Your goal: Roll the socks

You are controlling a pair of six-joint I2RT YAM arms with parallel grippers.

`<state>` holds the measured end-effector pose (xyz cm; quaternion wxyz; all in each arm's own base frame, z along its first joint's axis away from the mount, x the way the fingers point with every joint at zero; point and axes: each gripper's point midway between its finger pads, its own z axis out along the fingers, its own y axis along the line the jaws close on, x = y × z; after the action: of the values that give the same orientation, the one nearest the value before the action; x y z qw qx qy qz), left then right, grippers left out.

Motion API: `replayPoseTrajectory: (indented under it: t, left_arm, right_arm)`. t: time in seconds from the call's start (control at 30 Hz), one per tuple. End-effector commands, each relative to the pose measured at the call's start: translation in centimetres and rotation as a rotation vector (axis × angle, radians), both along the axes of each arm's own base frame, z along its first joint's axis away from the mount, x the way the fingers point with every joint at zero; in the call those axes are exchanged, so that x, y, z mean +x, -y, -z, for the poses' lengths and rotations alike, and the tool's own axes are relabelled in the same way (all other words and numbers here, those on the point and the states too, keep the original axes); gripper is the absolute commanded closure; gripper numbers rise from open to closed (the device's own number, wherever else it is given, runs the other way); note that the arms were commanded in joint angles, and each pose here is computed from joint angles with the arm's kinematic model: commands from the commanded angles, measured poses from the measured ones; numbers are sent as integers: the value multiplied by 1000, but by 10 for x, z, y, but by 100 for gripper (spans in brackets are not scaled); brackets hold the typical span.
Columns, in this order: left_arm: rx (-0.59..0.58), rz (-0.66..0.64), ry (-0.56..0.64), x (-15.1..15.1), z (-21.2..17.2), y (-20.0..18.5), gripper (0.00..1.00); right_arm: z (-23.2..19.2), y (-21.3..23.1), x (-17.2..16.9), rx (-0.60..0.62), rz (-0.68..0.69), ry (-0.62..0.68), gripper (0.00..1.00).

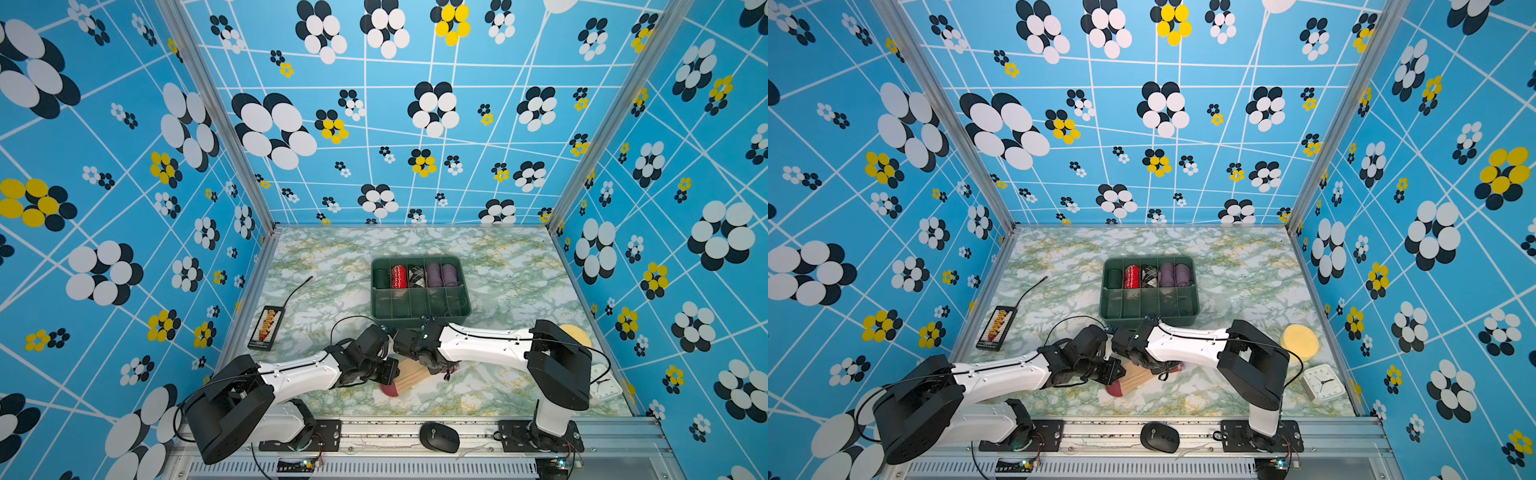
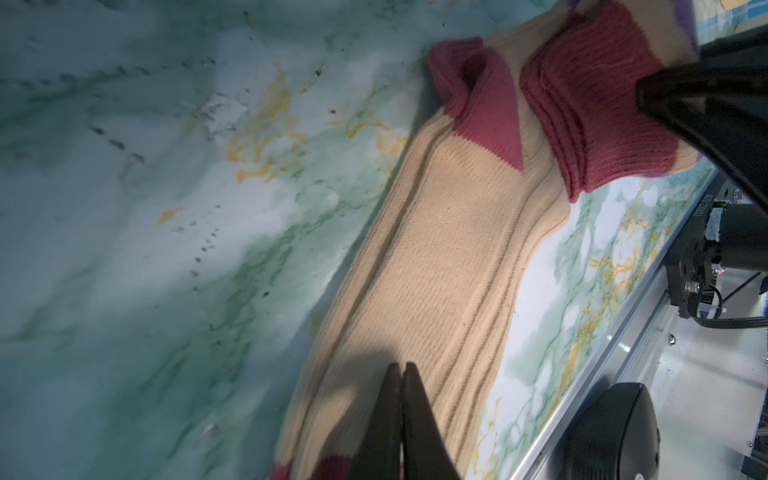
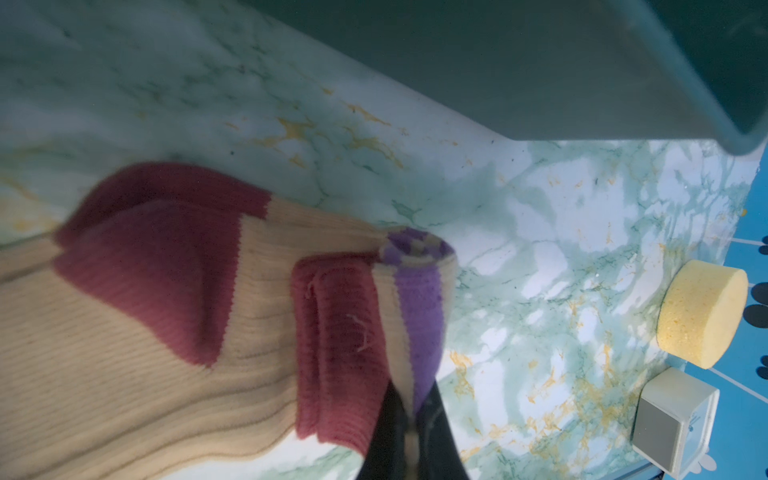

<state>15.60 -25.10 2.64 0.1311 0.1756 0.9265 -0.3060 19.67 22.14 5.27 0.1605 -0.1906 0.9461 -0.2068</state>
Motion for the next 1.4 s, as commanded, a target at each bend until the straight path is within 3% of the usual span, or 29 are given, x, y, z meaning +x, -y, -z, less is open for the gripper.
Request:
replayPoseTrajectory:
  t: [0.0, 0.87, 0.97, 1.13, 1.37]
  left_arm:
    - [9, -3, -6, 0, 4, -2, 92]
    - [11, -19, -25, 7, 9, 5, 92]
    - [13, -17, -32, 7, 11, 6, 92]
    - [15, -20, -31, 7, 11, 4, 92]
    - [20, -16, -32, 6, 10, 3, 92]
  right_arm:
    - [-1, -6, 1, -13, -12, 18, 95]
    - [-2, -37, -7, -76, -105, 85, 93]
    - [2, -43, -9, -56, -114, 68, 93]
    - [10, -49, -13, -6, -123, 40, 80]
    - [16, -56, -18, 67, -127, 14, 79]
